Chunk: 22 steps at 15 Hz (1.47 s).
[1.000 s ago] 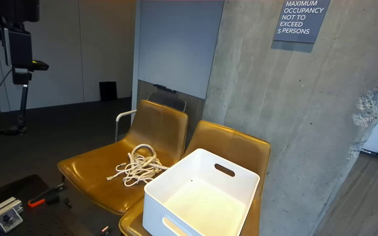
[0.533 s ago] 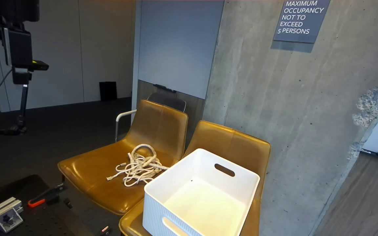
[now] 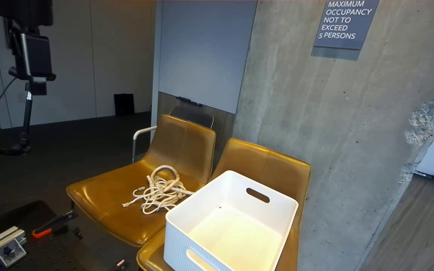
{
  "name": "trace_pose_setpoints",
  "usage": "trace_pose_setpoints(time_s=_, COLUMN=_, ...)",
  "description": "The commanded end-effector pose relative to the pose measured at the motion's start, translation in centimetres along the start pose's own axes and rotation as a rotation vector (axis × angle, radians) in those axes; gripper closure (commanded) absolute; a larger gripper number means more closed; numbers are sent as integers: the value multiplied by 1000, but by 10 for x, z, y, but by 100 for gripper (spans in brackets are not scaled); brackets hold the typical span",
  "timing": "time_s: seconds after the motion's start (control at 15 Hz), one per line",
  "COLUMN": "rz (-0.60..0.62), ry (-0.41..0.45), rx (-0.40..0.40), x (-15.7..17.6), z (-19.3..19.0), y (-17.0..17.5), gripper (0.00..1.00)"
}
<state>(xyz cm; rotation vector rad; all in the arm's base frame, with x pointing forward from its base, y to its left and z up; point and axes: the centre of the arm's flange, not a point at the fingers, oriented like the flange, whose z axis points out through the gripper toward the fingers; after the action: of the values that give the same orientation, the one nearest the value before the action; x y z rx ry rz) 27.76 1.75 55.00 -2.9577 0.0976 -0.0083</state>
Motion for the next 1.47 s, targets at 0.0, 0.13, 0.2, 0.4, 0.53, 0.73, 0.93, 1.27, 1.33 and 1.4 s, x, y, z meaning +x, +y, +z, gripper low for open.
trace_pose_setpoints(time_s=0.0, rz=-140, ry=40, rx=-94, x=47, z=-7, y=-34, gripper=0)
trace_pose_setpoints(time_s=0.13, rz=-239, ry=67, rx=-149, x=74, z=-7, y=-62, gripper=0)
trace_pose_setpoints(time_s=0.2, rz=-287, ry=78, rx=-178, x=91, z=-3, y=-78, gripper=0)
trace_pose_setpoints(time_s=0.4, rz=-449, ry=111, rx=-239, x=134, z=8, y=-118, gripper=0)
trace_pose_setpoints(time_s=0.53, rz=-557, ry=117, rx=-276, x=165, z=22, y=-140, gripper=0)
trace_pose_setpoints(time_s=0.73, rz=-700, ry=116, rx=-309, x=216, z=43, y=-160, gripper=0)
trace_pose_setpoints(time_s=0.93, rz=-797, ry=112, rx=-320, x=267, z=71, y=-159, gripper=0)
trace_pose_setpoints(time_s=1.27, rz=-882, ry=79, rx=-325, x=343, z=151, y=-124, gripper=0)
trace_pose_setpoints(time_s=1.33, rz=-894, ry=71, rx=-326, x=356, z=171, y=-114, gripper=0)
trace_pose_setpoints(time_s=1.4, rz=-905, ry=64, rx=-328, x=365, z=191, y=-106, gripper=0)
